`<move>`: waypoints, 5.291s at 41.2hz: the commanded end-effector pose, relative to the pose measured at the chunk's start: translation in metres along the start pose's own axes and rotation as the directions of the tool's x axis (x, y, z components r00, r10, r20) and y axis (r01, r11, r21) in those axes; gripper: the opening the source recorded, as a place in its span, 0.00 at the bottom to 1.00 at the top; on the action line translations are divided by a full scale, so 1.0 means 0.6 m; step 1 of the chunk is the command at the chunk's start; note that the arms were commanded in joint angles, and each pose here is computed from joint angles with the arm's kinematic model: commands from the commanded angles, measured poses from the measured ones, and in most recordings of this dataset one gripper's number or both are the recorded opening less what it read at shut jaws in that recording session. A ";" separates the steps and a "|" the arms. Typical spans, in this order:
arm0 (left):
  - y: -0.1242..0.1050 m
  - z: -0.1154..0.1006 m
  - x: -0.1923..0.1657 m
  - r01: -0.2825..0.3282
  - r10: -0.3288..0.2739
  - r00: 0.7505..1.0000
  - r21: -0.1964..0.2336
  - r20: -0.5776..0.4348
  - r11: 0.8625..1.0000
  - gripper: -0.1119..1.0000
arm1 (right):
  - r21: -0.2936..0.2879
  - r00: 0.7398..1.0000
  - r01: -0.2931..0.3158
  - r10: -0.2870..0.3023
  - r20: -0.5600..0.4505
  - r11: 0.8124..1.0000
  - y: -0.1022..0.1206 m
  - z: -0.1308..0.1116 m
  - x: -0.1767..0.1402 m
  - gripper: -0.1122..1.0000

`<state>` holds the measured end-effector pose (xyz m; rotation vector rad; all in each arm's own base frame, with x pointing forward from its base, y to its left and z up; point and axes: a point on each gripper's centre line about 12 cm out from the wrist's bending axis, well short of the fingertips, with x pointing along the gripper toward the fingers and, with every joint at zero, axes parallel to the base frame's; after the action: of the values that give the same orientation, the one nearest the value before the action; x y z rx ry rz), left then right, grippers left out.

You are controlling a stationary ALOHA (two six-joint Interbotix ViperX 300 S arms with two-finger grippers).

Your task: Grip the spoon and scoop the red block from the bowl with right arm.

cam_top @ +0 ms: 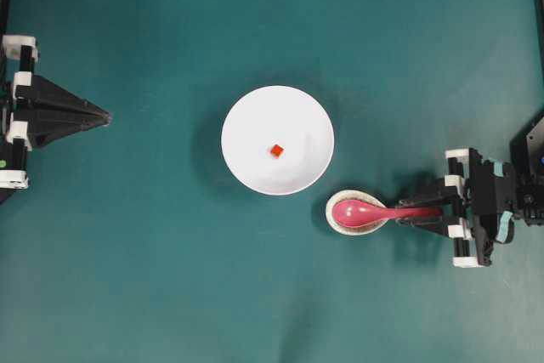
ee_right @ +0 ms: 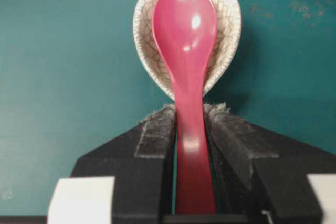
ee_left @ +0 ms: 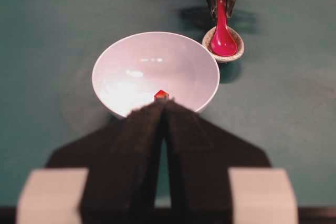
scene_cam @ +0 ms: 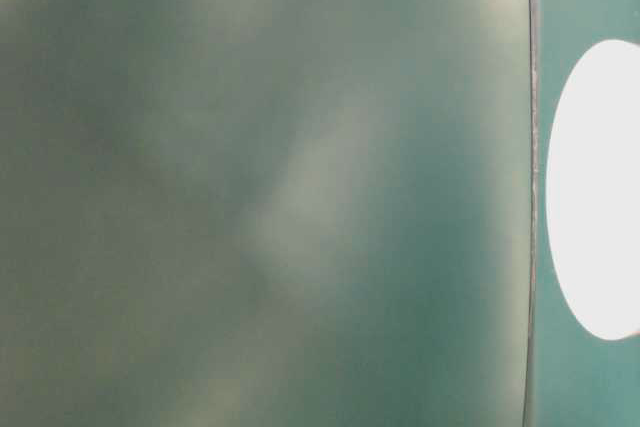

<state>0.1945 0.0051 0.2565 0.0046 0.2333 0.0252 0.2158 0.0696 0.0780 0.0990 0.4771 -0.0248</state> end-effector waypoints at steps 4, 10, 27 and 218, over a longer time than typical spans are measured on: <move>0.001 0.019 0.001 -0.002 0.002 1.000 0.001 0.028 1.000 0.10 | 0.004 1.000 0.000 0.000 0.021 1.000 0.001 0.007 0.001 0.35; 0.001 0.019 0.001 -0.002 0.002 1.000 0.001 0.028 1.000 0.10 | 0.004 1.000 -0.001 0.001 0.021 1.000 0.001 0.007 0.001 0.35; 0.001 0.017 0.001 -0.002 0.002 1.000 0.001 0.018 1.000 0.10 | 0.004 1.000 -0.001 0.001 0.015 1.000 0.002 0.006 0.001 0.33; 0.001 -0.002 0.000 -0.001 0.002 0.998 0.013 -0.069 1.000 0.10 | 0.062 1.000 0.013 -0.015 0.024 0.998 0.009 -0.004 0.010 0.60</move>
<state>0.1913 0.0048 0.2451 0.0128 0.3300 0.0223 0.2174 0.0708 0.0700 0.1326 0.4707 -0.0618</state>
